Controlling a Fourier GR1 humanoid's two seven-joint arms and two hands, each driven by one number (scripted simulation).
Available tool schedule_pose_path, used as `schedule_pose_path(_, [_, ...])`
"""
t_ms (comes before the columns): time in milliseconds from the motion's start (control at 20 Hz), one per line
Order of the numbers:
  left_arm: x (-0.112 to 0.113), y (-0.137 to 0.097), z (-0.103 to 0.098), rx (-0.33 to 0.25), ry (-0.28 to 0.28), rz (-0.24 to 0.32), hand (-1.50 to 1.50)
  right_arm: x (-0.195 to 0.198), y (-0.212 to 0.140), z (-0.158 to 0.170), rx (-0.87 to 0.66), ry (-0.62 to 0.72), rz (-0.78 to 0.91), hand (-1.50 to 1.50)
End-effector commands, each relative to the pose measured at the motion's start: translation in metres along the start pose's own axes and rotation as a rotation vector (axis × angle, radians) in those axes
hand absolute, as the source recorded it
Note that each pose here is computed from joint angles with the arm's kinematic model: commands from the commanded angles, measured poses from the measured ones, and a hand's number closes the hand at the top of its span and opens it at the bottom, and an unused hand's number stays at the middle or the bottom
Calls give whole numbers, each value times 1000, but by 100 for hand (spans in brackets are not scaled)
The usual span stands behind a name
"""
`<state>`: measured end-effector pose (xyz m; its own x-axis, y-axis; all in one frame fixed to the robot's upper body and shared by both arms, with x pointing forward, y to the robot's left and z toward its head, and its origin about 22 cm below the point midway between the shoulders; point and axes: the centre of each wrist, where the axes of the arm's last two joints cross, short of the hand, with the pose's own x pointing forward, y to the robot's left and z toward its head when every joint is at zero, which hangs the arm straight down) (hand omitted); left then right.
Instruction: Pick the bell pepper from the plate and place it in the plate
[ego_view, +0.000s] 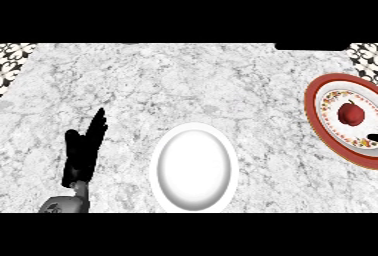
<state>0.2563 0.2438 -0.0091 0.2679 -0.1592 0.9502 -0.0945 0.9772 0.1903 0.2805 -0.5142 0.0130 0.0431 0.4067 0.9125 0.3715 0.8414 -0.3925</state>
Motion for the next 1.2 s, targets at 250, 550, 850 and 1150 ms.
schedule_pose_path(250, [10, 6, -5, 12, -3, -20, 0, -1, -23, 6, -34, 53, 66, -150])
schedule_pose_path(550, [9, 13, -8, -7, 2, 17, 0, -15, -39, 26, -86, 51, 83, -150])
schedule_pose_path(850, [-6, 12, -5, 5, 5, -2, 0, -26, -57, 45, -134, 62, 55, -150])
schedule_pose_path(1150, [6, 2, 1, -3, -9, -2, 0, -23, -68, 47, -207, 69, 65, -150])
